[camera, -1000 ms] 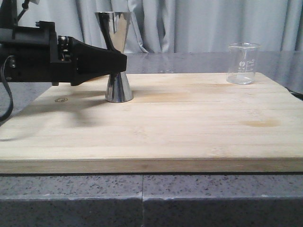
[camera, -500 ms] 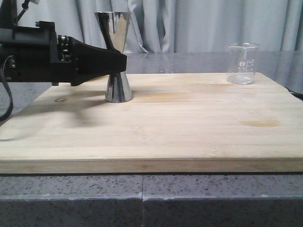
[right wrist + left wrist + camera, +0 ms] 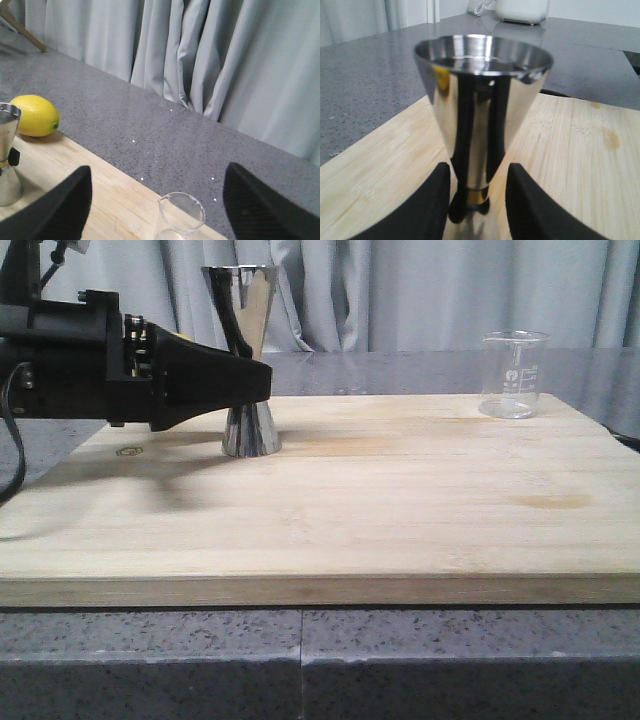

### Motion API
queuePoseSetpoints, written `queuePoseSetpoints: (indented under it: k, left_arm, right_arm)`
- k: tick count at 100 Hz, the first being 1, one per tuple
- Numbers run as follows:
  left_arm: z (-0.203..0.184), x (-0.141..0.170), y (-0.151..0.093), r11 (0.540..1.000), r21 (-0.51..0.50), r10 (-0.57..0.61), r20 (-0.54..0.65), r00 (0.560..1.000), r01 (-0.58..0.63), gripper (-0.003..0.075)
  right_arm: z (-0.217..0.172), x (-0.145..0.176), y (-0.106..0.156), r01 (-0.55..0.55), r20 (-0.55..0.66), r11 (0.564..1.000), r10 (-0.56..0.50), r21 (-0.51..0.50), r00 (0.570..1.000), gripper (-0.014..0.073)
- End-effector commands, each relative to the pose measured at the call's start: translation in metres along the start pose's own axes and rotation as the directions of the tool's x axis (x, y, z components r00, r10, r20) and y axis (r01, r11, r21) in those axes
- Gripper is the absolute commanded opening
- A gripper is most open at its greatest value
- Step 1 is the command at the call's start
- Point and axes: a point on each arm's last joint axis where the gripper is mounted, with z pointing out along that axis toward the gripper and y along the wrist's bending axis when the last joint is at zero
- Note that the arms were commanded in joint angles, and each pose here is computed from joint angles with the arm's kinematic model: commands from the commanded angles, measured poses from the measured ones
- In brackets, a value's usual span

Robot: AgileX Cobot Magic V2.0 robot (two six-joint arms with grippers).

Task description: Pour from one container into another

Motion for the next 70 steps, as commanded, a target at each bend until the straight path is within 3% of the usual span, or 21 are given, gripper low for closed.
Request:
queuePoseSetpoints:
  k: [1, 23, 70]
  left_arm:
    - [-0.0026, -0.0265, -0.0036, 0.998, 0.049, 0.025, 0.164, 0.986, -0.033, 0.0287]
    - [-0.0024, -0.0269, -0.0034, 0.998, 0.048, 0.026, 0.165, 0.986, -0.035, 0.0391]
    - [-0.0026, -0.0274, -0.0037, 0.998, 0.05, 0.028, 0.165, 0.986, -0.037, 0.0392]
  right_arm:
    - [-0.003, -0.0134, -0.0012, -0.003, 0.06, 1.0, 0.003, 0.001, 0.998, 0.0468]
    - [-0.003, -0.0134, -0.0012, -0.003, 0.06, 1.0, 0.003, 0.001, 0.998, 0.0468]
    - [-0.003, -0.0134, -0.0012, -0.003, 0.06, 1.0, 0.003, 0.001, 0.998, 0.0468]
